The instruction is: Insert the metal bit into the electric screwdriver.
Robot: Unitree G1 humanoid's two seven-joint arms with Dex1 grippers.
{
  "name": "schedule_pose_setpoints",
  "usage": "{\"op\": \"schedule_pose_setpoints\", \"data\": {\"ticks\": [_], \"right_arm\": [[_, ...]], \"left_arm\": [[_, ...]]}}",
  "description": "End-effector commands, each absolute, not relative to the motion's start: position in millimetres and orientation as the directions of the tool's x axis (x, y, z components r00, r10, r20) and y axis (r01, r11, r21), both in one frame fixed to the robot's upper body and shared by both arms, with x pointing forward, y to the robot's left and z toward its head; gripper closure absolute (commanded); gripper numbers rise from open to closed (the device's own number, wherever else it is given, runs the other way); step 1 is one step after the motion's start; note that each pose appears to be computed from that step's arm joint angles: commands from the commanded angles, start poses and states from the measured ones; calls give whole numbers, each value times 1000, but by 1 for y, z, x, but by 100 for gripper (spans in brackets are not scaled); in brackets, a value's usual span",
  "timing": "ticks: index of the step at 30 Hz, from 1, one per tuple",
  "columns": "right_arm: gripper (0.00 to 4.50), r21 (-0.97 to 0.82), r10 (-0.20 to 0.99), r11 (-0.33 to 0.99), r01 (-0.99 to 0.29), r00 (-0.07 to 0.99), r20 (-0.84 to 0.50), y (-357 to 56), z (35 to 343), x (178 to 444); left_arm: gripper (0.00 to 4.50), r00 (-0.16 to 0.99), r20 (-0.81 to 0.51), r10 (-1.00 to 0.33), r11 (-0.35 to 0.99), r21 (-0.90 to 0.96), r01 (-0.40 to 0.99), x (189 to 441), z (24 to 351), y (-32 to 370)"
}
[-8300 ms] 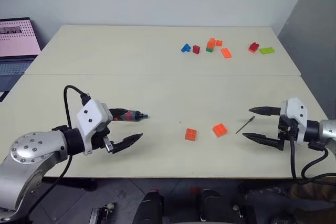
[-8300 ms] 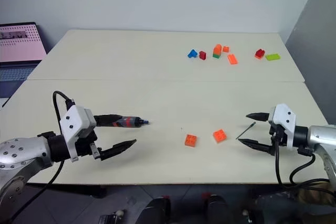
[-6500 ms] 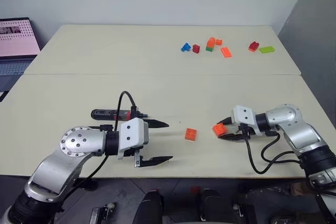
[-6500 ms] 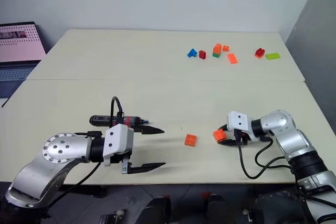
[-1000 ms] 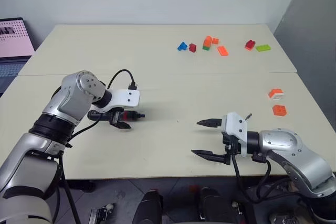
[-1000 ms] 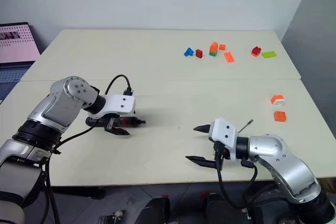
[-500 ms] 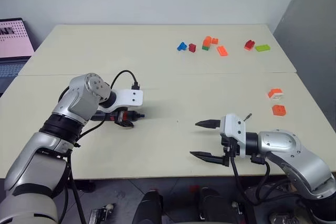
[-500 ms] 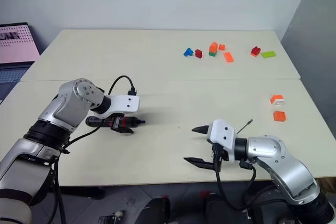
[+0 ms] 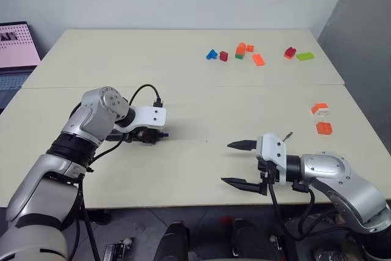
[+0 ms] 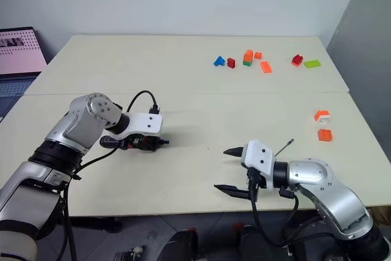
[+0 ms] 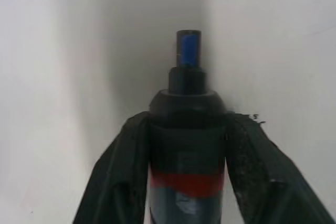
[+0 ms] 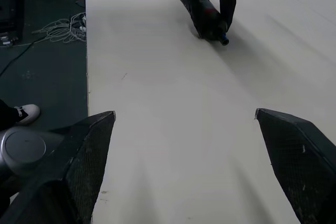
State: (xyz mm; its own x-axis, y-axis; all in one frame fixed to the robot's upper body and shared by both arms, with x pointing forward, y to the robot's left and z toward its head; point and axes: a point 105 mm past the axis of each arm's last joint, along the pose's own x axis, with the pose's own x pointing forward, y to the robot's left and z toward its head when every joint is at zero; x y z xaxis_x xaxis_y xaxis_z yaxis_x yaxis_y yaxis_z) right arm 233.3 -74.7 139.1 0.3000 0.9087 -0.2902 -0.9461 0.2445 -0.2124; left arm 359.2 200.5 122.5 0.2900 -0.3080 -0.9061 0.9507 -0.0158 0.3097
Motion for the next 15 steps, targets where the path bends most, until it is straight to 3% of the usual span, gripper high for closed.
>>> {"op": "schedule_pose_setpoints", "data": {"ticks": [1, 4, 9, 15], "right_arm": [[0, -251, 916, 238, -938, 303, -263, -75, 151, 230], [0, -261, 910, 267, -928, 332, -249, -81, 158, 235], [0, -259, 890, 368, -893, 419, -180, -100, 183, 245], [0, -269, 874, 416, -869, 464, -147, -115, 206, 247]], "left_arm": [[284, 321, -892, -319, -15, 343, 939, 361, 127, 202], [284, 383, -815, -436, 29, 412, 911, 370, 149, 182], [284, 463, -493, -737, 228, 463, 856, 377, 208, 122], [284, 526, -151, -837, 459, 330, 825, 370, 238, 78]]}}
